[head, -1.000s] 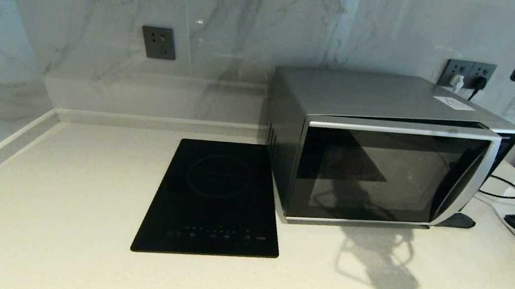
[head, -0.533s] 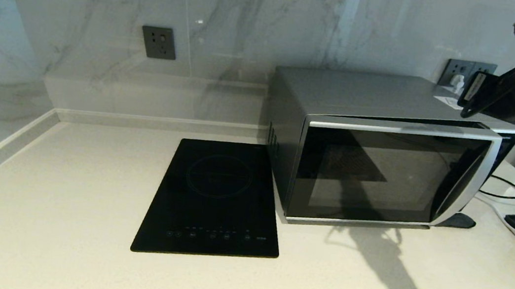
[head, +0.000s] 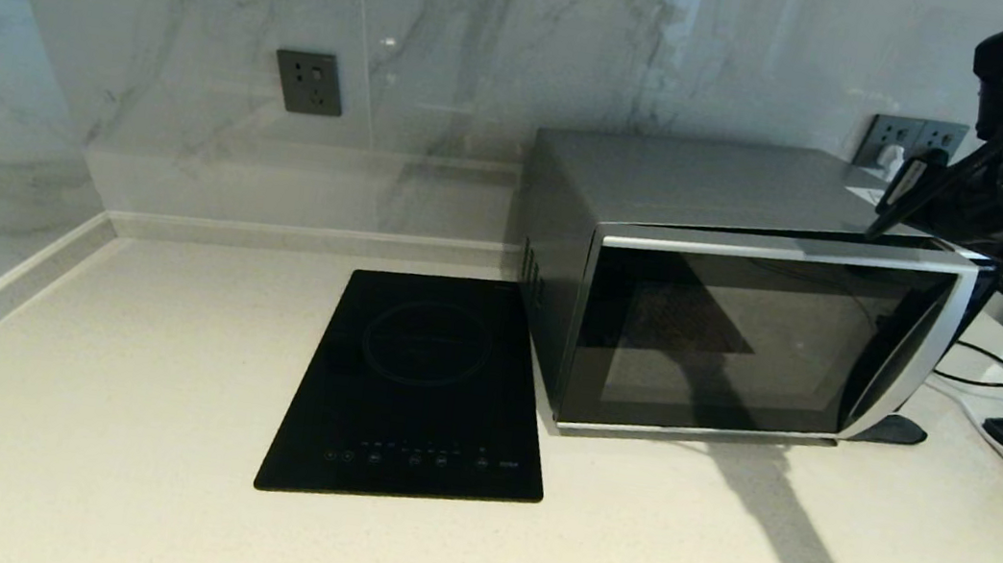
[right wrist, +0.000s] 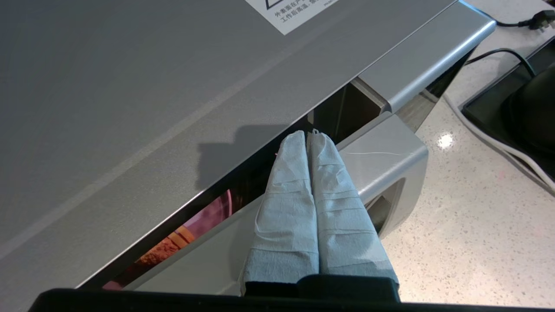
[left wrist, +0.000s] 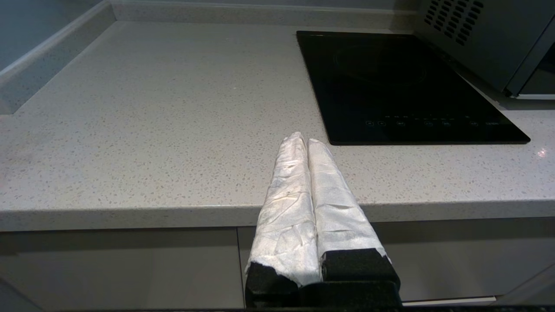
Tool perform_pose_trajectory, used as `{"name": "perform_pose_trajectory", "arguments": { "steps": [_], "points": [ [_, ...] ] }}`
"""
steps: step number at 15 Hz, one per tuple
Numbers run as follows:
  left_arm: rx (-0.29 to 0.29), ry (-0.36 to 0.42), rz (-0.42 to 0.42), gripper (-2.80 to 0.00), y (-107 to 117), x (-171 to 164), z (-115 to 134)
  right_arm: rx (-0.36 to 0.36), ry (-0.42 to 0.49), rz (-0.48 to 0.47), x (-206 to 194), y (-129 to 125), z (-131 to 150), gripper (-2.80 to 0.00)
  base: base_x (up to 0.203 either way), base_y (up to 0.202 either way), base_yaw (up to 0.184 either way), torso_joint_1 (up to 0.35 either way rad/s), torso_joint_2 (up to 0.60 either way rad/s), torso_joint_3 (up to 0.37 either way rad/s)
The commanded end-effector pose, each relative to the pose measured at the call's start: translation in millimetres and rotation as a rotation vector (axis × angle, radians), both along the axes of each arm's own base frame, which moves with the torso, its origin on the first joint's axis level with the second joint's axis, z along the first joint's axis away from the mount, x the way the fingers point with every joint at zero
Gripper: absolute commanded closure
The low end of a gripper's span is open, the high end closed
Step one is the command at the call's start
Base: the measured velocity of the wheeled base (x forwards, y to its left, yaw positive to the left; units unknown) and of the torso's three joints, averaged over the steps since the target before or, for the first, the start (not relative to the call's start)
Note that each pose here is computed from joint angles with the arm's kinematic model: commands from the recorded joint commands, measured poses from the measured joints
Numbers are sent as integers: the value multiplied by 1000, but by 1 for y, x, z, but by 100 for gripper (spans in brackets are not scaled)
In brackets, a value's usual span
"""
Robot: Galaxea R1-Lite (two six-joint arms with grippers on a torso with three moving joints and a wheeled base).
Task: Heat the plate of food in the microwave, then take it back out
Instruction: Open the microwave oven
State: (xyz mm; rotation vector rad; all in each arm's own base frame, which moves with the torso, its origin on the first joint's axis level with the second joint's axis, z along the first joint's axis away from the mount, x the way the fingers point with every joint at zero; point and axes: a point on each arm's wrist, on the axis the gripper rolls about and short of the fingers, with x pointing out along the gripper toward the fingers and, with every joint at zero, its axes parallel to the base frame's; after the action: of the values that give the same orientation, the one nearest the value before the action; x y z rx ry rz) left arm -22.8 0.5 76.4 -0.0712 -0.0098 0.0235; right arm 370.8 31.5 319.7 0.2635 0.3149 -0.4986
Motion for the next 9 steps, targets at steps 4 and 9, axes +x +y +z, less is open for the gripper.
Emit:
{"name": "perform_pose_trajectory", "arguments": {
  "steps": [4,9],
  "points": [
    [-1,1,1,0,0,0,0,0,43,-4,12,0,-15,0,0,0,0,0,0,0],
    [-1,1,1,0,0,0,0,0,67,-6,5,0,-19,0,0,0,0,0,0,0]
  ]
}}
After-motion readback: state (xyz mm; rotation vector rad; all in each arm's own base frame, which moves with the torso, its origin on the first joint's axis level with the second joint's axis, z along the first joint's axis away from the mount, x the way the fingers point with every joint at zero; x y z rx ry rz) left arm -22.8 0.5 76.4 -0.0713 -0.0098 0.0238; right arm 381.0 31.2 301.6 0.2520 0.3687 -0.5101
